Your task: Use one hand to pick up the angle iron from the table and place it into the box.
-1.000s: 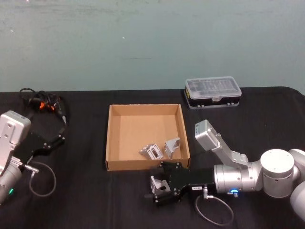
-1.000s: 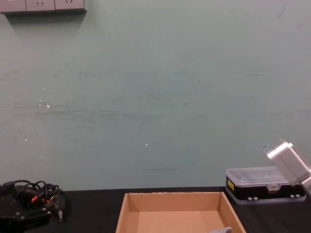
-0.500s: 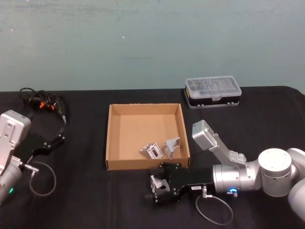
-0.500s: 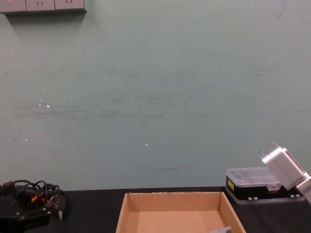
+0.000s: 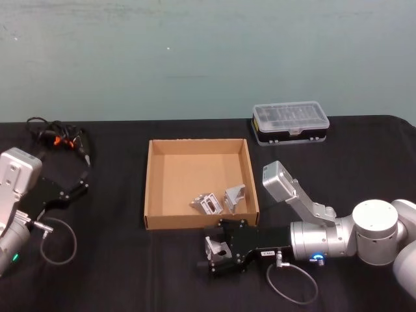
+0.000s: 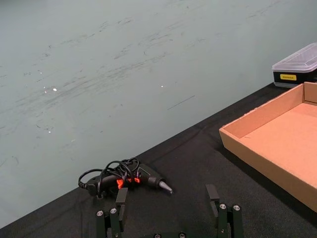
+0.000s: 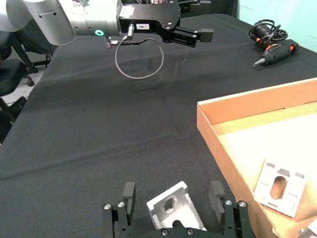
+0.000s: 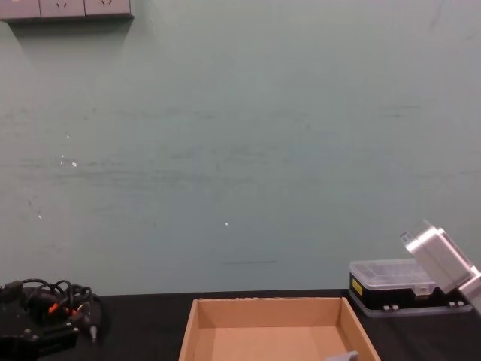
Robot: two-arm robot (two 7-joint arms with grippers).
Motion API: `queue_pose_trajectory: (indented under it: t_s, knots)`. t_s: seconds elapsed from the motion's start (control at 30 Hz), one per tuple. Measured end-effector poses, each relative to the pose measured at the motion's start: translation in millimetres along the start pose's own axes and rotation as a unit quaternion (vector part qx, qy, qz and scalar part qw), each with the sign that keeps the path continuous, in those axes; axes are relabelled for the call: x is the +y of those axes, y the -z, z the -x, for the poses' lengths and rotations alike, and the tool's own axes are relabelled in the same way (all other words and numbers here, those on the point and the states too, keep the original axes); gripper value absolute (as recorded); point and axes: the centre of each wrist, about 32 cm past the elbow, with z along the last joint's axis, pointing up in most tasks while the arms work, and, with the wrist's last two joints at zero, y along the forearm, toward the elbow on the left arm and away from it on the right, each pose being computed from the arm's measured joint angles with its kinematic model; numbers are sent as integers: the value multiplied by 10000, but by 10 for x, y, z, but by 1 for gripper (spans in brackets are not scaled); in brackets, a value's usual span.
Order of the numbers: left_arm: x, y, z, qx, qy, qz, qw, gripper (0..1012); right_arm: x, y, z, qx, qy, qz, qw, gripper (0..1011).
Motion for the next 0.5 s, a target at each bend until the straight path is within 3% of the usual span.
queue_pose_trajectory:
  t_s: [0.5]
  knots:
    - [0, 0, 0, 0, 0, 0, 10000, 1000, -3, 1, 2, -3, 1, -8, 10000, 565]
